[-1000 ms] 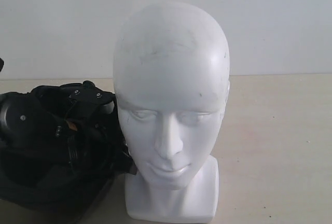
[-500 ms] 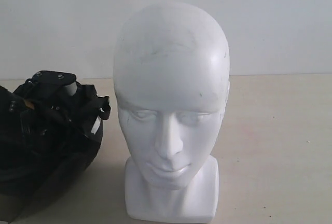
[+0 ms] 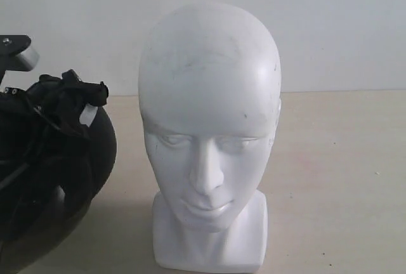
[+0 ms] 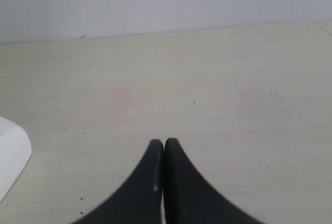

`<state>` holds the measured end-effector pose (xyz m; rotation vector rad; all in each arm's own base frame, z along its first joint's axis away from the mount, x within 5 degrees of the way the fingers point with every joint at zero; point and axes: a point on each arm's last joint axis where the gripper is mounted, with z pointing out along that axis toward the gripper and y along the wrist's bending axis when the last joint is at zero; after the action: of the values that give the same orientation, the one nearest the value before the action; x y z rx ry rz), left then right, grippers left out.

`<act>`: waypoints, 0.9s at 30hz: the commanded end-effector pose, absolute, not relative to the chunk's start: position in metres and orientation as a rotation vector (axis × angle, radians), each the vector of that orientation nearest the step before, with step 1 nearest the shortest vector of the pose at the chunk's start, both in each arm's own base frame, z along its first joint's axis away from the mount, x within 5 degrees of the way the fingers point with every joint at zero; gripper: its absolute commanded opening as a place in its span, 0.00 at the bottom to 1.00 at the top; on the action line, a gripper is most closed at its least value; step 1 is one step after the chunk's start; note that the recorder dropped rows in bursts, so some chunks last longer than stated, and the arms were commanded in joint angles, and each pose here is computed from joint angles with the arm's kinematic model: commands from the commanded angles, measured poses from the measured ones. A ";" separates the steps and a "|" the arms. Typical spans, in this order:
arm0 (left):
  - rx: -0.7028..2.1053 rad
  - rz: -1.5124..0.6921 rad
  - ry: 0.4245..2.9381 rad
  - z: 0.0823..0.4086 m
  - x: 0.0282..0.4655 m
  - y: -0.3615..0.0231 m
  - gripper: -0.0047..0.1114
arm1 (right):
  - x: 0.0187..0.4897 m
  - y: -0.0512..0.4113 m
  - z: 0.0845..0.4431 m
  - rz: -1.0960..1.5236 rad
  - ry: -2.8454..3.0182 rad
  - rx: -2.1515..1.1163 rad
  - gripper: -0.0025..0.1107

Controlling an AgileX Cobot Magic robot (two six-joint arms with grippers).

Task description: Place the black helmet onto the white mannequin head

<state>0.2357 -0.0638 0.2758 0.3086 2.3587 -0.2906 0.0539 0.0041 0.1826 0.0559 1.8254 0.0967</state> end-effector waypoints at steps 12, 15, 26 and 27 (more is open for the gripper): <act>-0.095 -0.282 1.262 0.388 0.161 -0.023 0.08 | 0.054 0.004 0.184 0.086 1.811 0.053 0.02; -0.109 -0.385 1.134 0.389 0.139 -0.022 0.08 | 0.054 0.004 0.184 0.086 1.811 0.053 0.02; 0.112 -1.011 0.651 0.411 0.077 -0.042 0.08 | 0.054 0.004 0.184 0.086 1.811 0.053 0.02; 0.106 -1.044 0.626 0.413 0.075 -0.041 0.08 | 0.054 0.004 0.184 0.086 1.811 0.053 0.02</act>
<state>0.0984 -0.0404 0.3955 0.0161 0.8561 -0.9170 0.0539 0.0041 0.1826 0.0559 1.8254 0.0967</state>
